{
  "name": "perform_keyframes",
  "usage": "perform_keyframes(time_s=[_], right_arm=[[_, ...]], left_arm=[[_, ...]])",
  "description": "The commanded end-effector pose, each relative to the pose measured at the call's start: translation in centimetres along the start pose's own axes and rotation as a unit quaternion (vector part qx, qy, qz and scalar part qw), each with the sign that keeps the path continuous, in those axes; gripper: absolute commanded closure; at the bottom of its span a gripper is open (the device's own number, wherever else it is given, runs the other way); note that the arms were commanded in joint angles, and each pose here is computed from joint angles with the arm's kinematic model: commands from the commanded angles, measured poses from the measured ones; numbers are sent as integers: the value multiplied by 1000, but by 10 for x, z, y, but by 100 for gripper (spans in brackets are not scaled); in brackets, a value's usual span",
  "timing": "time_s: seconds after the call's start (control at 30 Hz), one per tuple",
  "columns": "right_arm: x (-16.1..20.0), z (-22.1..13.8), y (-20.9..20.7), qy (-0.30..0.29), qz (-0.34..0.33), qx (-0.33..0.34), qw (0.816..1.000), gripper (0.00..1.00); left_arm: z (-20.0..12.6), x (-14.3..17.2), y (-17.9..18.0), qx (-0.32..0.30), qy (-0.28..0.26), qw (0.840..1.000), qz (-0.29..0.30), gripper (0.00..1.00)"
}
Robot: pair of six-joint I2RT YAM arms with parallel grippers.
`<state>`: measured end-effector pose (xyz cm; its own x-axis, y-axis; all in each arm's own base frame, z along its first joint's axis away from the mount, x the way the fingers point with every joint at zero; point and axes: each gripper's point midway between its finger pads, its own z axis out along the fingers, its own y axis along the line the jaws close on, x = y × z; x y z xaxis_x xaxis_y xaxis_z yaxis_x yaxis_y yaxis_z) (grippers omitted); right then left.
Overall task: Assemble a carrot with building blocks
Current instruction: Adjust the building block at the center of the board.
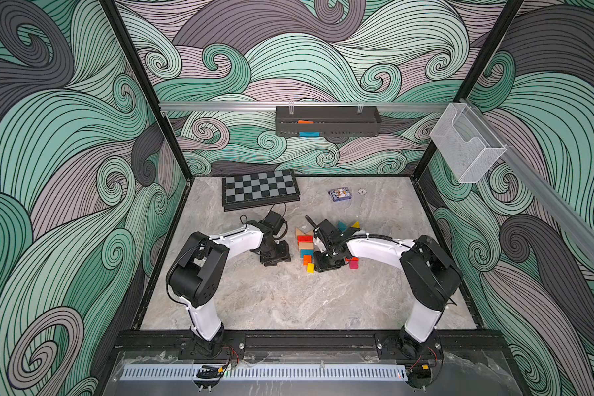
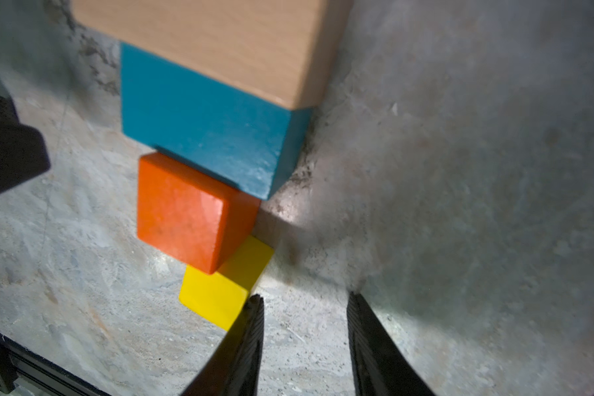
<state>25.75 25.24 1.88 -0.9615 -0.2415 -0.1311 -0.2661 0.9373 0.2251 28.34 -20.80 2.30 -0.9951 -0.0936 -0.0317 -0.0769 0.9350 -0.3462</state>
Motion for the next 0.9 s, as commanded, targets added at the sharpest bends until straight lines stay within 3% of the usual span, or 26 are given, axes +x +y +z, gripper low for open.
perform_keyframes(time_s=[0.0,0.87], right_arm=[[-6,2,6,-4,2,-2,1000,58],[0,1,9,2,-2,-4,1000,58]], left_arm=[[-5,3,-2,3,1,1000,2,41],[-2,2,-1,0,1,1000,1,41]])
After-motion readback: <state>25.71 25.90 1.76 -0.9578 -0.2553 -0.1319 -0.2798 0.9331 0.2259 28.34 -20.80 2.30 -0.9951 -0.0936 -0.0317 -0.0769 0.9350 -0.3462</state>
